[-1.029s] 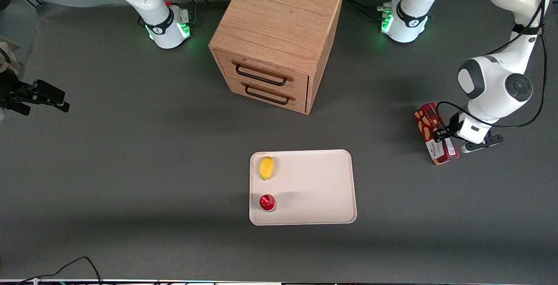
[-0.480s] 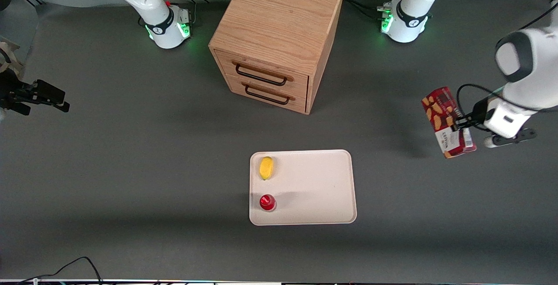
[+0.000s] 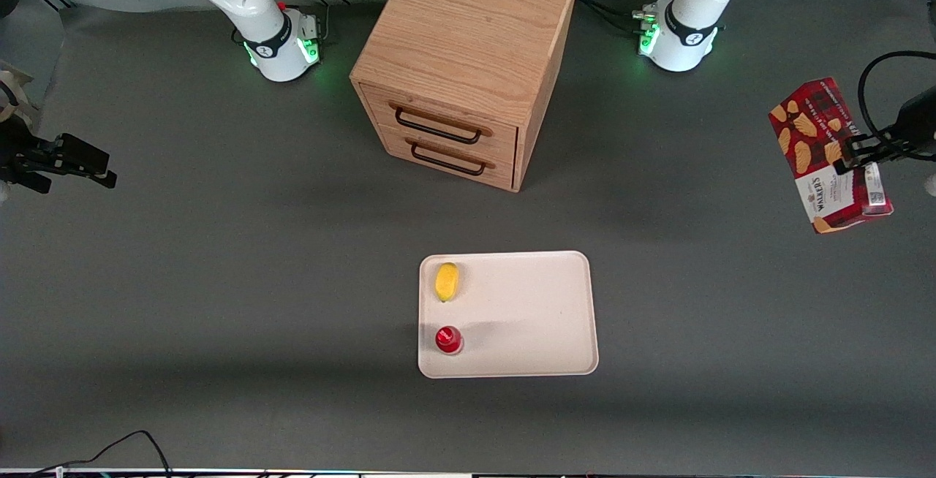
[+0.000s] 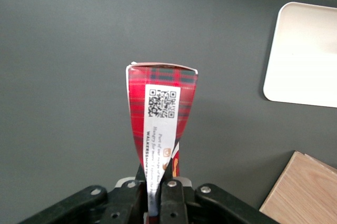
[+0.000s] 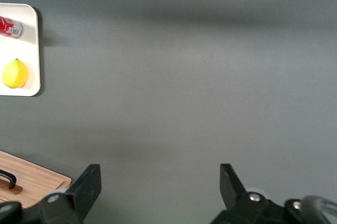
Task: Place red cookie box on tray
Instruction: 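Lift the red cookie box upright with the left gripper, then carry the held box over to the cream tray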
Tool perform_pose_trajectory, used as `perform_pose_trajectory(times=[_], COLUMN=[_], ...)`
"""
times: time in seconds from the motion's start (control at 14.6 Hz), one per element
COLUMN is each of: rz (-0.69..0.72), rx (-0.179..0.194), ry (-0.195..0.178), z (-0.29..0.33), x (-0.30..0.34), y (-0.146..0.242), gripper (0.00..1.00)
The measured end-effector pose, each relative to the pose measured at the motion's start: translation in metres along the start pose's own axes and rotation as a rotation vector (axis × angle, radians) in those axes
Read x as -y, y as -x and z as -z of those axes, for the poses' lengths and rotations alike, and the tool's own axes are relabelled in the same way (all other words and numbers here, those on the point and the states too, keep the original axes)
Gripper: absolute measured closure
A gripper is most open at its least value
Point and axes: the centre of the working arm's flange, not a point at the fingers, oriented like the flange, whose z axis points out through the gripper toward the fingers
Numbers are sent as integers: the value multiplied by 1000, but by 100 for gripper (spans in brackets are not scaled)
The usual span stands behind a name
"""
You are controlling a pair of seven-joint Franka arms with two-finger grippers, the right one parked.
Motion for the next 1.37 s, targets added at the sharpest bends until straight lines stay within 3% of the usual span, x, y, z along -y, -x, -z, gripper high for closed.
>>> perform_pose_trajectory(times=[0.21,0.41,0.75,1.03,1.17,1.37], rz=[66,194,312,280,248,206], rx=[7,33,-27,-109,-143,-154], ry=[-6,-11,1,36,32,4], z=[-3,-40,-110,-188,-227,-264], x=[-46,-144,-273,-329,-340,-342], y=[-10,-20,-57,-90,-101,-108], gripper=[89,89,89,89,89,89])
